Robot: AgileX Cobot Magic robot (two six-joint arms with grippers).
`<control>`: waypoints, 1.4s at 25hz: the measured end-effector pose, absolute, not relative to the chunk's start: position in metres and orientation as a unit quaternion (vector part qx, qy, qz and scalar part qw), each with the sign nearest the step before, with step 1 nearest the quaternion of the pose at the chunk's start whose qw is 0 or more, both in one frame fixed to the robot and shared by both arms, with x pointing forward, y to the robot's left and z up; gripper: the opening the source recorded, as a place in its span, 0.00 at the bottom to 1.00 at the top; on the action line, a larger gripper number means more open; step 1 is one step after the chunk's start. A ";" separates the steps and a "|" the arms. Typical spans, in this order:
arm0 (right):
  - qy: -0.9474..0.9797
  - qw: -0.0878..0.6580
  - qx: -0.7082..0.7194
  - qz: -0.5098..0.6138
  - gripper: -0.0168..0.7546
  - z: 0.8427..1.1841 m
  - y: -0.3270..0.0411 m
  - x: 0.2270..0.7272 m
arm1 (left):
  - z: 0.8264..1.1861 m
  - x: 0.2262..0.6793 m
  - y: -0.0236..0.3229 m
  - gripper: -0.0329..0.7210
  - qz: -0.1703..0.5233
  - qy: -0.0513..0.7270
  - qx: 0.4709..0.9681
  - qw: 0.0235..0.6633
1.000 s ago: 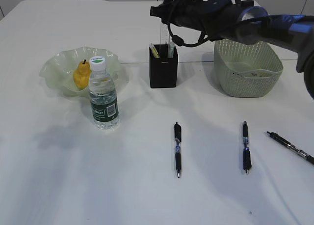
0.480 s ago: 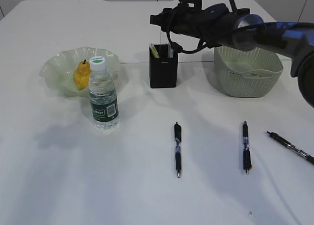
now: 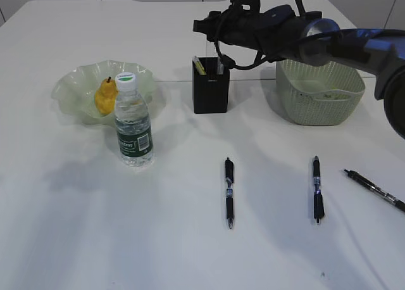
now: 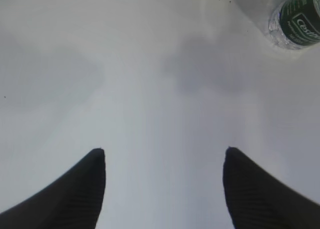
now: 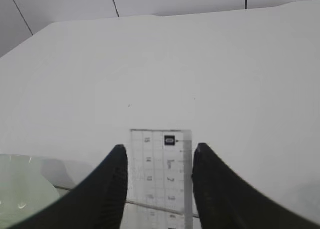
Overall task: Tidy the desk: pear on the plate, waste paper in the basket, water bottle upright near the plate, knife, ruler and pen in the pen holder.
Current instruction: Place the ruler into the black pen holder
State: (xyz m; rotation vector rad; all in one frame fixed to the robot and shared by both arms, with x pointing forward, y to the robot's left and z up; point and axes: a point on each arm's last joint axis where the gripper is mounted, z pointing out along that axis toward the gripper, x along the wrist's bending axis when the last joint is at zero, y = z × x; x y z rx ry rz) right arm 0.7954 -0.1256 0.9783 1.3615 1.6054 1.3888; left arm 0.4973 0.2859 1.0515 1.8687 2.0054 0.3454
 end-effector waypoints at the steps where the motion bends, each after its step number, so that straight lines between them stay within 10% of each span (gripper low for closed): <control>1: 0.606 0.305 0.514 0.524 0.45 0.978 -0.126 0.795 | 1.051 0.497 0.286 0.73 0.123 0.713 0.664 0.188; 35: 0.615 0.283 0.512 0.529 0.48 0.977 -0.122 0.794 | 1.051 0.497 0.286 0.73 0.121 0.713 0.665 0.186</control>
